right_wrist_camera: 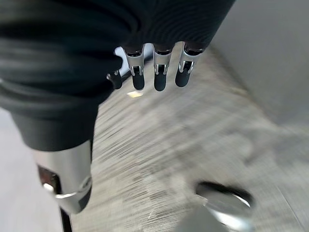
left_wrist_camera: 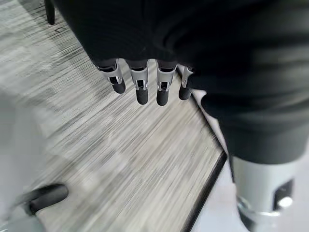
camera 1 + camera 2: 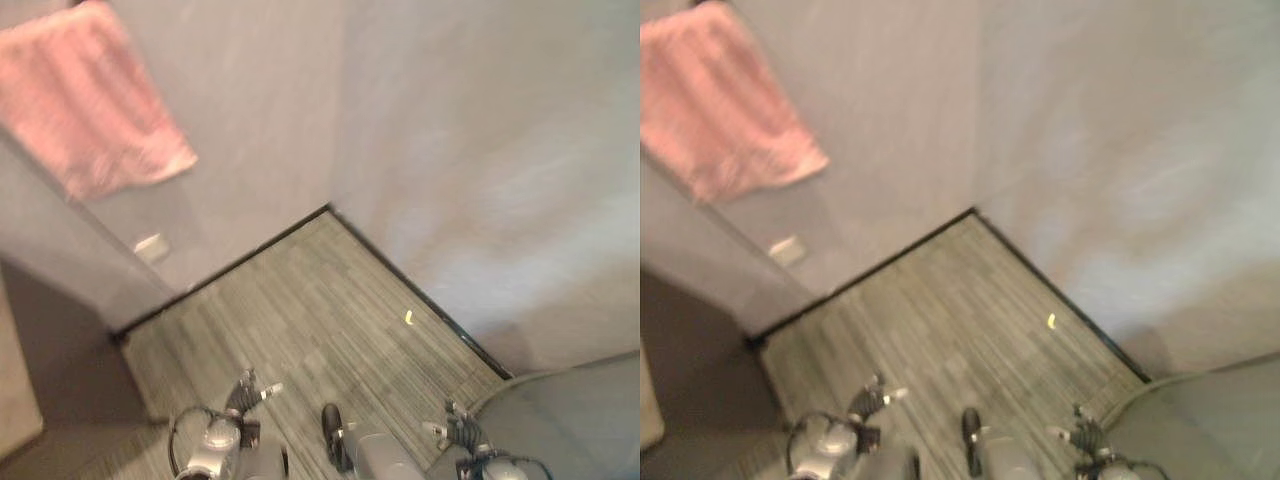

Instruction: Put brush and paste in cup on sink, flatten towel.

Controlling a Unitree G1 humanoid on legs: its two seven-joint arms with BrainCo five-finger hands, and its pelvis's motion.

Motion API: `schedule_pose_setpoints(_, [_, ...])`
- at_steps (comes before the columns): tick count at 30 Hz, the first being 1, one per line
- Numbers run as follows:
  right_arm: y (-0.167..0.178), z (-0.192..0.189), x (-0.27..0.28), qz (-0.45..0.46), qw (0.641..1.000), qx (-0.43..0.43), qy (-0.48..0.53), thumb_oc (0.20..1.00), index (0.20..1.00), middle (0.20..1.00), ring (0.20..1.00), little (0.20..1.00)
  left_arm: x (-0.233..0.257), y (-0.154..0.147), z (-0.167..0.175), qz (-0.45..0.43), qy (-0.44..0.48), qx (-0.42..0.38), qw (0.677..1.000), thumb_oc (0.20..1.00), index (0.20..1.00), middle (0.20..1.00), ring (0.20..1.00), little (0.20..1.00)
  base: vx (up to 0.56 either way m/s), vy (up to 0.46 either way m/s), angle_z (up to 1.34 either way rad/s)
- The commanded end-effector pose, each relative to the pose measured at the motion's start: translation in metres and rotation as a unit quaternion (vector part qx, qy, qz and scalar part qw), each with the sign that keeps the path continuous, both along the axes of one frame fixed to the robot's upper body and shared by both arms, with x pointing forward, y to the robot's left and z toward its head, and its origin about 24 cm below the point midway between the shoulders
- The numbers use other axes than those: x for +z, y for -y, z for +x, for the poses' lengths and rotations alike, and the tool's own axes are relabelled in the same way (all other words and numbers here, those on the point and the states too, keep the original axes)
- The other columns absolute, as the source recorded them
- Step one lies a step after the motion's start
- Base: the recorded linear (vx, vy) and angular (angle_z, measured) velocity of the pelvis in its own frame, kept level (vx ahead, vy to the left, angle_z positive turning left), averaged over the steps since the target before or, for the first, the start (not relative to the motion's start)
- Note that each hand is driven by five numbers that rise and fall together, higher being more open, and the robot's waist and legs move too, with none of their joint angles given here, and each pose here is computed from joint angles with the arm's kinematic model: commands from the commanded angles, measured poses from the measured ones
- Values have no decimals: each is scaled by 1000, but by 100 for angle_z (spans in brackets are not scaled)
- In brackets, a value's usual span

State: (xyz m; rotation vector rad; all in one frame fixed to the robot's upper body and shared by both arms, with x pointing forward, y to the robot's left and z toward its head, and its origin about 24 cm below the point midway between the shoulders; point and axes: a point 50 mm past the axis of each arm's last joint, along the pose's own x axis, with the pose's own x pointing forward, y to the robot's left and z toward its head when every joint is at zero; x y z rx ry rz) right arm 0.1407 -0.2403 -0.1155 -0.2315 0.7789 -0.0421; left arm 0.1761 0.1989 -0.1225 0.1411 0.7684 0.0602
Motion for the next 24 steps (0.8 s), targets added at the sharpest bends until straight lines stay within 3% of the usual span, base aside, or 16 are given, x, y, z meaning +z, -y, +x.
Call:
schedule_pose_setpoints(1, [-2, 1, 11, 3, 999, 19, 36, 1000, 1000, 1000, 1000, 1000, 29, -10, 40, 10, 91, 9, 996, 1000, 1000, 1000, 1000, 1000, 243, 68, 53])
schedule_pose_setpoints(16, [-31, 22, 13, -3, 994, 97, 45, 1000, 1000, 1000, 1000, 1000, 41, -40, 33, 43, 116, 38, 992, 1000, 1000, 1000, 1000, 1000, 503, 327, -26])
schedule_pose_setpoints(24, [-38, 28, 19, 9, 991, 116, 67, 1000, 1000, 1000, 1000, 1000, 41, -47, 40, 80, 106, 24, 991, 1000, 1000, 1000, 1000, 1000, 405, 249, 39])
